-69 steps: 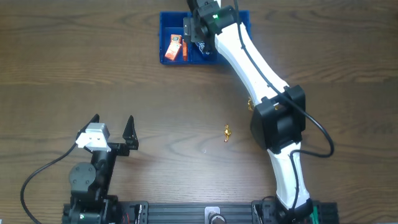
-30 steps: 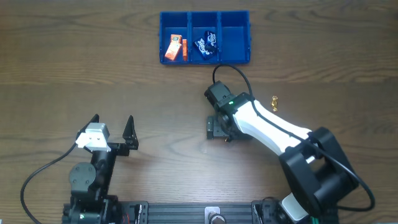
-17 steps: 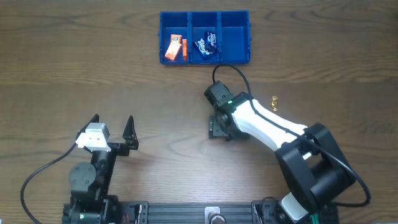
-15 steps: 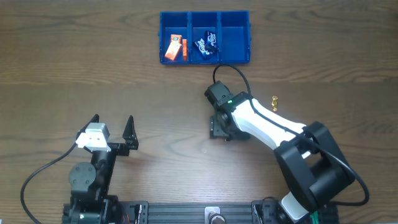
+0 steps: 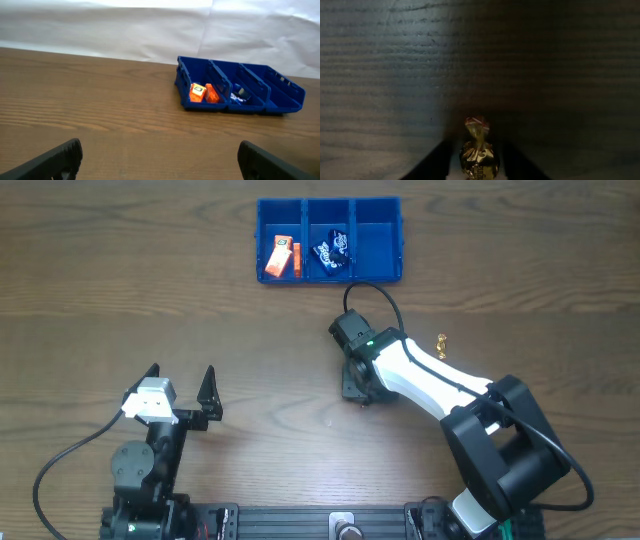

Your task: Sort Candies Into Trays

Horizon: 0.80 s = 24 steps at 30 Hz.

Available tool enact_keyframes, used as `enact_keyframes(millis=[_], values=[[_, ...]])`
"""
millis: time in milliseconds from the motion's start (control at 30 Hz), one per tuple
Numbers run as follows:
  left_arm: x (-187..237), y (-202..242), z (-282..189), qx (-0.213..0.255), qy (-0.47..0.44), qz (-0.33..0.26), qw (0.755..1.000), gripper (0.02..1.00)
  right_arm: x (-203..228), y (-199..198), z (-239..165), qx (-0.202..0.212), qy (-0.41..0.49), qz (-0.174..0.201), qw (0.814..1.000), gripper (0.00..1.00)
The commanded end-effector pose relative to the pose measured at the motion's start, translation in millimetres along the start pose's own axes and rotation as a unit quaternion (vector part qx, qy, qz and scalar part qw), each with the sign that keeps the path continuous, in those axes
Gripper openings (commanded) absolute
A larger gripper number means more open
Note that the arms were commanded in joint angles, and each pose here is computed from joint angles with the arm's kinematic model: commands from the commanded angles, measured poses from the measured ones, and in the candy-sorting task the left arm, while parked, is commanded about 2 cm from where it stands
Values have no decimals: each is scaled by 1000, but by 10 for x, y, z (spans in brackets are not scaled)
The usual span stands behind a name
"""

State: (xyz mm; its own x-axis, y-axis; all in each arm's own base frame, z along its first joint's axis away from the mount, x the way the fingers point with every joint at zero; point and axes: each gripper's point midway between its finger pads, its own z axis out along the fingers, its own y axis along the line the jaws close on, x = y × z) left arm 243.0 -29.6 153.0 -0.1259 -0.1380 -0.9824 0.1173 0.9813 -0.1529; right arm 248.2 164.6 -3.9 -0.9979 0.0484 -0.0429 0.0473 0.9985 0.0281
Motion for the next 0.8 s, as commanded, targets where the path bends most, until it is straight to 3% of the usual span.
enact_keyframes(millis=[33, 133, 400, 600, 800], values=[[168, 1, 10, 4, 26, -7, 1000, 998, 12, -31, 48, 6, 6, 3, 1000, 257], [167, 1, 10, 4, 26, -7, 1000, 998, 12, -31, 48, 6, 6, 3, 1000, 165], [167, 1, 10, 4, 26, -7, 1000, 998, -124, 48, -139, -10, -23, -1, 1000, 115], [166, 1, 10, 4, 26, -7, 1000, 998, -705, 69, -1264, -2, -161, -2, 987, 82], [166, 1, 10, 4, 26, -7, 1000, 998, -1511, -82, -2429, 47, -303, 9, 952, 40]])
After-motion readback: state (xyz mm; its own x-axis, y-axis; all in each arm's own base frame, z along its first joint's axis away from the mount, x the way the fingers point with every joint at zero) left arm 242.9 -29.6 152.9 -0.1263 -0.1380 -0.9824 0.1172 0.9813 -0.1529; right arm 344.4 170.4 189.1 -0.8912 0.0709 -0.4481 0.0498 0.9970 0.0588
